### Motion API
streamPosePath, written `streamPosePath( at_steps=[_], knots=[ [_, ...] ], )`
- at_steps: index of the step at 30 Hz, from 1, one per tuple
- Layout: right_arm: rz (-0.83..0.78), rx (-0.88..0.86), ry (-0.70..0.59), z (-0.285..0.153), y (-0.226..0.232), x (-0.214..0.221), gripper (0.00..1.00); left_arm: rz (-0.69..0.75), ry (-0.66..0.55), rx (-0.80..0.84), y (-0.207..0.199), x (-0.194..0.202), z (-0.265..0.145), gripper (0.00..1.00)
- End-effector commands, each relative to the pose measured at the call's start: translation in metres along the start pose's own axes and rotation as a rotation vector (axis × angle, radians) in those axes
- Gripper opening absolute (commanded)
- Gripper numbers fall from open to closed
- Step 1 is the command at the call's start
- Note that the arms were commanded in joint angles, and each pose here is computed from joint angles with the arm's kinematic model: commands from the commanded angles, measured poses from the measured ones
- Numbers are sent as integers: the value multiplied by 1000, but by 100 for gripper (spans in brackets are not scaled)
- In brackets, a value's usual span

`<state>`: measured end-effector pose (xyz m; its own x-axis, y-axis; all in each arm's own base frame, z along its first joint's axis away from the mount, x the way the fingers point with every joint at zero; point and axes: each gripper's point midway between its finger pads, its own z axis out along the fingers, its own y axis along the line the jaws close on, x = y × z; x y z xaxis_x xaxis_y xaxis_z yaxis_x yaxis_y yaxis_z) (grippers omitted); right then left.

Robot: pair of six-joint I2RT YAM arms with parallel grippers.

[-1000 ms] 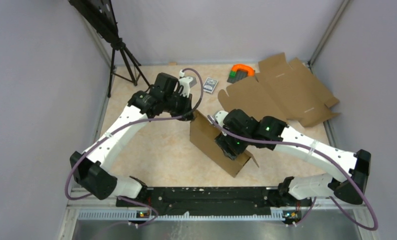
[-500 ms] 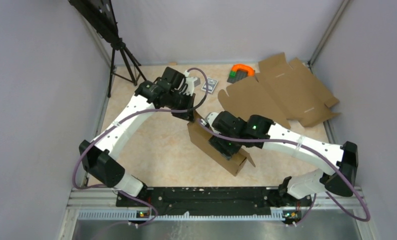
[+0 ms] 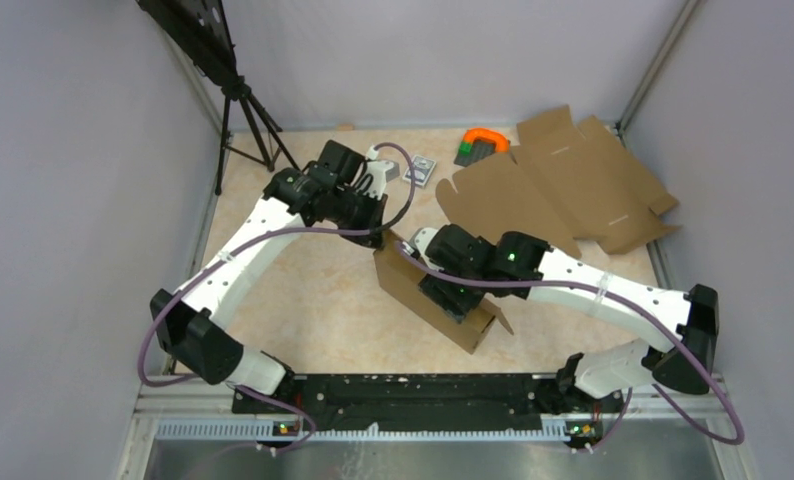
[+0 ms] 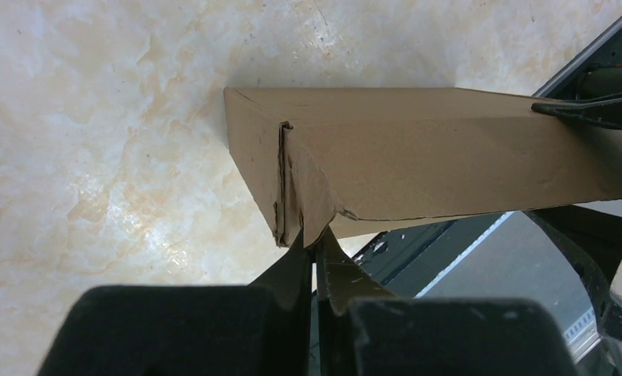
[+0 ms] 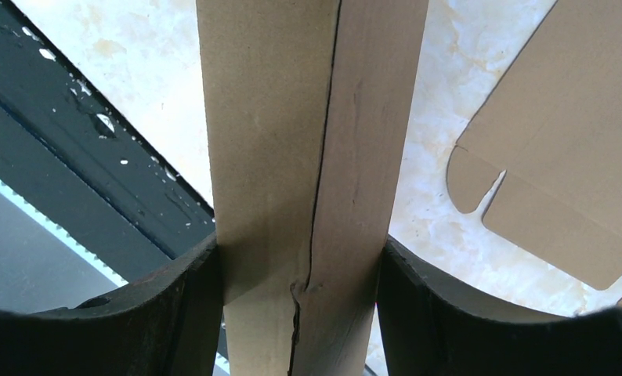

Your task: Fold the paper box

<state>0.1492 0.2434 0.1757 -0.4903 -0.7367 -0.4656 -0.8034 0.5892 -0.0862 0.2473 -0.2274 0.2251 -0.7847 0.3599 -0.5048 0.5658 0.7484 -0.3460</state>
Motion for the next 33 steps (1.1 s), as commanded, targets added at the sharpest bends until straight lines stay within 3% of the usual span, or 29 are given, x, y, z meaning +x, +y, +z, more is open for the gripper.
streamPosePath(
  at_steps=[1, 27, 33],
  knots=[
    [-29, -15, -7, -5, 4, 4, 57, 63, -59, 33, -9, -4, -9, 0],
    [-39, -34, 11, 0, 8, 5, 58, 117, -18, 9, 3, 18, 2, 0],
    [-40, -43, 15, 1, 9, 5, 58, 201, -111, -49, 6, 8, -8, 0]
  ],
)
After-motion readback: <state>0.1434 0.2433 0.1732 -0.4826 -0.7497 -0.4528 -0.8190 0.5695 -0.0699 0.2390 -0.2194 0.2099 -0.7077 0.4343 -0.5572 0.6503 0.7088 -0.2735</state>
